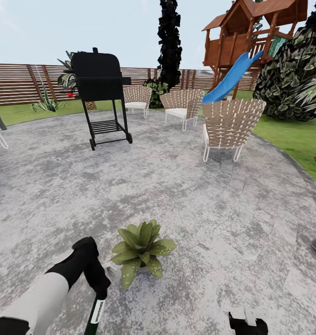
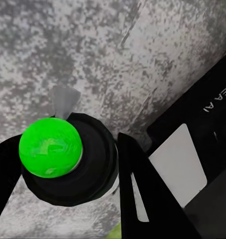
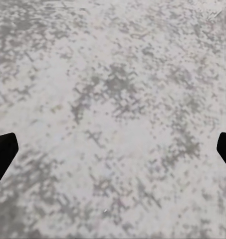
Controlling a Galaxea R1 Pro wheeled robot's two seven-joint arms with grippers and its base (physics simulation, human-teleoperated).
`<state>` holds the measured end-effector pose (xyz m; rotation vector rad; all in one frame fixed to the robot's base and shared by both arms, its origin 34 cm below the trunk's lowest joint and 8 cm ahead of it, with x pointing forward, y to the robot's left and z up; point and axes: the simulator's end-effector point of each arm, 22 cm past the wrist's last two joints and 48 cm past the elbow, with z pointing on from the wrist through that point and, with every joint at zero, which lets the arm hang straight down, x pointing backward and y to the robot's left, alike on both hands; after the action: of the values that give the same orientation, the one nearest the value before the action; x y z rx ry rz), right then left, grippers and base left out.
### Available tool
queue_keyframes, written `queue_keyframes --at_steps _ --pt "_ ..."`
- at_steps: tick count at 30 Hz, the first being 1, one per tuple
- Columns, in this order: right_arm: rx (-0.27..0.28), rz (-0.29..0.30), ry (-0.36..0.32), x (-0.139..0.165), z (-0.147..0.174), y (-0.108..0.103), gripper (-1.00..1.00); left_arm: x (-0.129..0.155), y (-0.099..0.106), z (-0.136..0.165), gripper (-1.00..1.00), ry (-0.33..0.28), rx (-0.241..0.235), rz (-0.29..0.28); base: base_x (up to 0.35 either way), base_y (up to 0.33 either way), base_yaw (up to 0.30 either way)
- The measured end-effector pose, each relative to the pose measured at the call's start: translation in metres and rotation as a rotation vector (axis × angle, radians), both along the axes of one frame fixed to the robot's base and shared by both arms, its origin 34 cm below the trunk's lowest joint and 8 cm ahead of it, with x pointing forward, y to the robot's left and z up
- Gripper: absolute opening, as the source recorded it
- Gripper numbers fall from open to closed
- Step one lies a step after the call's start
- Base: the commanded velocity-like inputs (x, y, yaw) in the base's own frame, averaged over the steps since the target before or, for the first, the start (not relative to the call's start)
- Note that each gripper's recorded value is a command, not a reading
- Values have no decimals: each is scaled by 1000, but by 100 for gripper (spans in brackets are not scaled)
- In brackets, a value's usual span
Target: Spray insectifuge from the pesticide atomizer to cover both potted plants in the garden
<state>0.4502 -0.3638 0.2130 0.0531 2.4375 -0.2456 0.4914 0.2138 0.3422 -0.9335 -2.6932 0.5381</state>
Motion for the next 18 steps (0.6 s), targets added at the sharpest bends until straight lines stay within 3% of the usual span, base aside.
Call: queue_keyframes --at_steps 5,13,18 --pt "-1 -1 -1 0 0 0 100 13 2 7 -100 -19 6 5 83 280 -78" --pt "-2 -1 -1 0 0 0 100 13 0 8 -100 -6 21 41 195 276 -286" --pt "-2 -1 -1 0 0 0 100 13 -2 8 -100 -5 20 39 -10 321 -300"
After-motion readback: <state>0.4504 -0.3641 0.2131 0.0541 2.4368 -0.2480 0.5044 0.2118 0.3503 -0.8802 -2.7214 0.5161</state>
